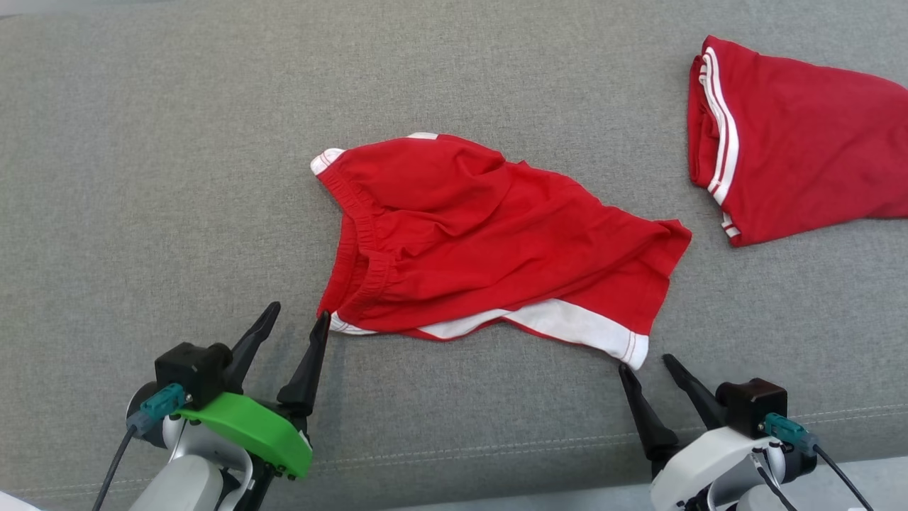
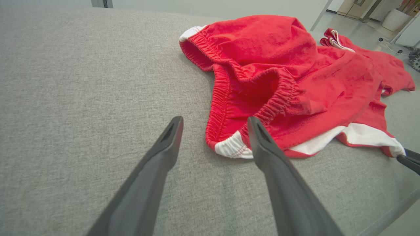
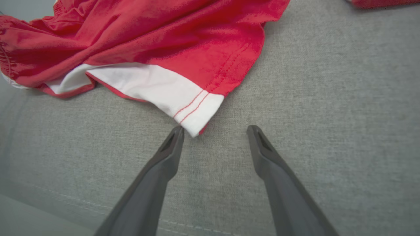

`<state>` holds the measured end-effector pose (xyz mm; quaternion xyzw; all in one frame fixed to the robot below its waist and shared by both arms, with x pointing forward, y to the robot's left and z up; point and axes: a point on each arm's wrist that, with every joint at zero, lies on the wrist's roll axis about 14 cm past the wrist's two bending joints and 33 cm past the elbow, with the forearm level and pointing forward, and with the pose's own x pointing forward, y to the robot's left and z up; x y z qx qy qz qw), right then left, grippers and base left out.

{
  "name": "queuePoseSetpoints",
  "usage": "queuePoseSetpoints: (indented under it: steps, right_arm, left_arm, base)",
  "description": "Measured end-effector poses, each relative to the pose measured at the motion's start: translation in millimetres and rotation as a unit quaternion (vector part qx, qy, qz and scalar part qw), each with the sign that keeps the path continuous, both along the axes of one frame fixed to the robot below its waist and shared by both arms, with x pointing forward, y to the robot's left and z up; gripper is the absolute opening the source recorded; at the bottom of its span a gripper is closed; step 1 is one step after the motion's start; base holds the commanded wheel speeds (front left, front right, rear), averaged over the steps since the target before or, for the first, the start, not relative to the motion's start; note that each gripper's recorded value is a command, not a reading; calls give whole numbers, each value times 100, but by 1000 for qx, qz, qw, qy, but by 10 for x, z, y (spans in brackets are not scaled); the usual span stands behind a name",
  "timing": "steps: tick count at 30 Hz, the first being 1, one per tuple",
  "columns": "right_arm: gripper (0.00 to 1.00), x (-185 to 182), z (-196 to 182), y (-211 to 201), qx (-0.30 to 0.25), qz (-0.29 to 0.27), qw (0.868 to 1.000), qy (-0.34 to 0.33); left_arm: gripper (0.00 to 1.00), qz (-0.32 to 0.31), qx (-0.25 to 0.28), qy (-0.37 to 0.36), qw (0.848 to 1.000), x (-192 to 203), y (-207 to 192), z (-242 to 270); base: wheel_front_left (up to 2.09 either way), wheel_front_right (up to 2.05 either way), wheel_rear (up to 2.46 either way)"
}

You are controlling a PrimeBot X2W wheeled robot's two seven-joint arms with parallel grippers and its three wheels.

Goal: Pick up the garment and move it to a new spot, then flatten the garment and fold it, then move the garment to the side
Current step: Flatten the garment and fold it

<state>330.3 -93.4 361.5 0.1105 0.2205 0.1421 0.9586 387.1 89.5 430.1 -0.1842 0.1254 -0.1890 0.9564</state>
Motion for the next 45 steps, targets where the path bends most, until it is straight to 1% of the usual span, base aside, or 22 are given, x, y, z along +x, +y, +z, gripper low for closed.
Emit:
queuePoseSetpoints:
  steps: [5, 7, 8, 9, 11, 12, 13, 14, 15, 20, 23, 25, 26, 27, 28, 30, 45]
  right_arm:
    - [100, 48, -9, 71, 3, 9, 1000, -1]
    - [96, 50, -21, 101, 3, 16, 1000, 0]
    - [89, 56, -21, 118, 4, 19, 1000, -2]
    - [89, 62, -23, 135, 4, 22, 1000, -2]
    - [78, 68, -33, 162, 4, 27, 1000, -1]
    - [74, 73, -37, 170, 4, 28, 1000, -1]
    - [65, 82, -37, 174, 4, 29, 1000, -2]
    - [54, 88, -35, 180, 4, 29, 1000, -3]
    - [48, 89, -40, 183, 4, 30, 1000, -3]
    - [47, 84, -55, 192, 3, 32, 999, -2]
    - [50, 85, -49, 197, 2, 32, 999, -3]
    - [46, 81, -44, 201, 3, 33, 999, -4]
    - [40, 79, -43, 201, 3, 33, 999, -4]
    - [18, 75, -46, 198, 2, 33, 999, -3]
    - [7, 72, -47, 196, 2, 33, 999, -3]
    - [0, 65, -50, 194, 2, 32, 999, -2]
    - [0, 65, -68, 186, 5, 28, 1000, -1]
  left_arm:
    - [100, 1, 2, 7, 1000, 27, -13, -51]
    - [100, -4, -1, 9, 1000, 25, -53, -66]
    - [100, -5, -2, 11, 1000, 23, -65, -77]
    - [100, -5, -2, 12, 1000, 24, -70, -85]
    - [100, -7, -1, 12, 1000, 37, -72, -87]
    - [100, -7, -1, 12, 1000, 48, -69, -87]
    - [100, -6, 0, 12, 1000, 55, -68, -91]
    - [100, -6, 0, 13, 1000, 56, -65, -98]
    - [100, -6, 1, 14, 1000, 54, -64, -107]
    - [100, -6, 1, 19, 1000, 49, -77, -133]
    - [100, -5, 2, 19, 1000, 40, -72, -136]
    - [100, -5, 4, 21, 1000, 34, -68, -145]
    - [100, -5, 4, 21, 1000, 31, -67, -150]
    - [100, -5, 5, 22, 1000, 28, -67, -157]
    - [100, -6, 5, 24, 1000, 23, -69, -166]
    - [100, -10, 5, 25, 1000, 10, -86, -175]
    - [100, -39, 4, 42, 998, -60, -222, -280]
  base:
    - [0, 0, 0]
    - [0, 0, 0]
    - [0, 0, 0]
    - [0, 0, 0]
    - [0, 0, 0]
    - [0, 0, 0]
    - [0, 0, 0]
    - [0, 0, 0]
    - [0, 0, 0]
    - [0, 0, 0]
    - [0, 0, 0]
    - [0, 0, 0]
    - [0, 0, 0]
    - [0, 0, 0]
    - [0, 0, 0]
    - [0, 0, 0]
    - [0, 0, 0]
